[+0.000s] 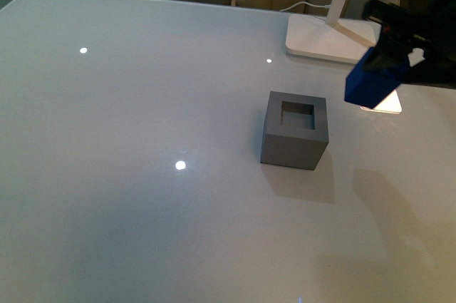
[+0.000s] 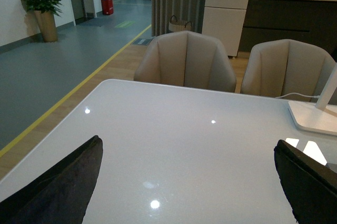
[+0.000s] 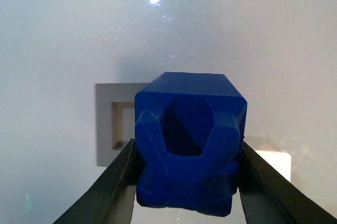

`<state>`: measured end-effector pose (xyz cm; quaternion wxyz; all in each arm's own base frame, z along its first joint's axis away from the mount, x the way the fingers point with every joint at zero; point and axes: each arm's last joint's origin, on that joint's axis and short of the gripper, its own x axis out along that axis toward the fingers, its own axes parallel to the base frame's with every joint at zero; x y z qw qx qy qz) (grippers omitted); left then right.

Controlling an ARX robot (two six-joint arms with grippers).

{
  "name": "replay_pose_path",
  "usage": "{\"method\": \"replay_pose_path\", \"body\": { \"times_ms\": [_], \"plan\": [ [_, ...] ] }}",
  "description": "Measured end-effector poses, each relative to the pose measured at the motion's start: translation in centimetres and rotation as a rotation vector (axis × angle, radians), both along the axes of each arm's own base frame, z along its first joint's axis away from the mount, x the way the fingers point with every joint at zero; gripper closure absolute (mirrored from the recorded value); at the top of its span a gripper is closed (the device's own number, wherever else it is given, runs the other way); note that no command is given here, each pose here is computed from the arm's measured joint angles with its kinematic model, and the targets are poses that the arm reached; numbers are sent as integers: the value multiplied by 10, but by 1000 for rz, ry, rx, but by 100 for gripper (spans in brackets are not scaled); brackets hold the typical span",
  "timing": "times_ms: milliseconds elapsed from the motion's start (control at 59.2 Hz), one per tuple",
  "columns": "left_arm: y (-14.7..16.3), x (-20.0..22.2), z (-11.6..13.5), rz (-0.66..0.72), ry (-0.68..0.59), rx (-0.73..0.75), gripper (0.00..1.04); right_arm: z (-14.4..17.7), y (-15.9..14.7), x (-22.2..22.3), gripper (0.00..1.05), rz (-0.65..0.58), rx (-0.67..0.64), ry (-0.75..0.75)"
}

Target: Insert blue part into gray base

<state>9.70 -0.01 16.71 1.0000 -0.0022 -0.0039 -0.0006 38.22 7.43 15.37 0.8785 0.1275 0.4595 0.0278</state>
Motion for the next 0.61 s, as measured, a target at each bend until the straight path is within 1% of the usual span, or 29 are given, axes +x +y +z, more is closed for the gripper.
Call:
{"method": "replay_pose_path", "body": {
  "times_ms": [118, 287, 456, 608],
  "plan": [
    [0, 0, 0, 0, 0, 0, 7, 1, 26, 4, 60, 31, 20, 6],
    [0, 0, 0, 0, 0, 0, 7, -9, 49, 7, 60, 53, 26, 40],
    [0, 0, 0, 0, 0, 0, 7, -23, 57, 11, 60, 54, 18, 75],
    [0, 0, 0, 0, 0, 0, 7, -28, 57, 12, 61, 42, 17, 87]
  ]
}}
